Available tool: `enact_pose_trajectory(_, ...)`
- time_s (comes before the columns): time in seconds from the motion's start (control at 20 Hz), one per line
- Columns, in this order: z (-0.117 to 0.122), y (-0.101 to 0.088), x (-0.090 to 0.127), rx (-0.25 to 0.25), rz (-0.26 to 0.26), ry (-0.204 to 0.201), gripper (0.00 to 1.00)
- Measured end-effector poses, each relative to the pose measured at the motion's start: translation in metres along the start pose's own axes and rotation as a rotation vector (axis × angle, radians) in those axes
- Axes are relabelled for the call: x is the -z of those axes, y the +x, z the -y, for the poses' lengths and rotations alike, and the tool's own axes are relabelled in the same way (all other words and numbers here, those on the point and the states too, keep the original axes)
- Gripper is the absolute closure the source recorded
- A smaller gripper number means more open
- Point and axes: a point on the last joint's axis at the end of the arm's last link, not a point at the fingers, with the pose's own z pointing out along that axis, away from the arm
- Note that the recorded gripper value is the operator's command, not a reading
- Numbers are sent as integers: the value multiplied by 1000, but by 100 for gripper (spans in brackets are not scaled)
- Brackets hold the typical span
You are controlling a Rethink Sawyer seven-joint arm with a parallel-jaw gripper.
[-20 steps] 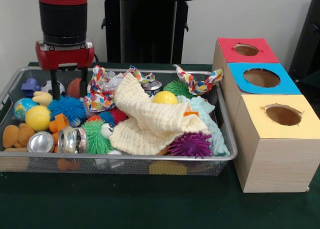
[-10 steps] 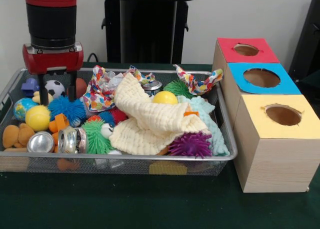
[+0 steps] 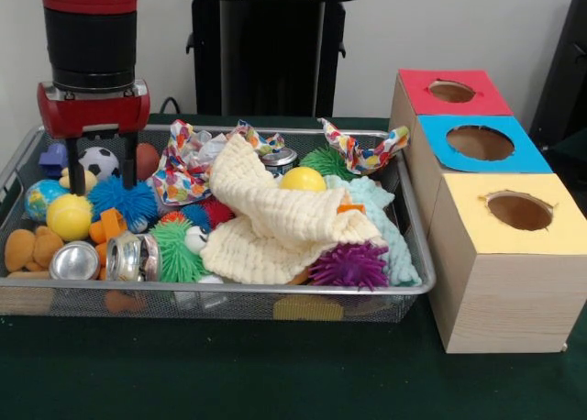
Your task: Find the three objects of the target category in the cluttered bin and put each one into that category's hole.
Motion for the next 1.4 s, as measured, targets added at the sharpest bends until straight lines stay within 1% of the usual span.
enact_pose_trajectory(0.25, 0, 0, 0, 0, 0, 0, 0)
enact_pose_trajectory(0.45, 3, 7, 0, -6, -1, -5, 0)
enact_pose_trajectory(0.55, 5, 14, 0, -5, -2, -12, 0)
enact_pose_trajectory(0.65, 10, 30, -3, 12, -3, -24, 0)
enact_pose_trajectory(0.7, 11, 32, -4, 16, -3, -26, 0)
enact_pose_trajectory(0.75, 14, 43, -8, 34, -3, -35, 0)
enact_pose_trajectory(0.9, 16, 60, -15, 70, -10, -47, 0)
enact_pose_trajectory(1.0, 16, 76, -21, 106, -19, -56, 0)
enact_pose_trajectory(1.2, 6, 101, -37, 185, -37, -79, 0)
enact_pose_trajectory(1.3, 2, 105, -40, 201, -40, -85, 0)
enact_pose_trajectory(1.4, -8, 110, -47, 230, -47, -97, 0)
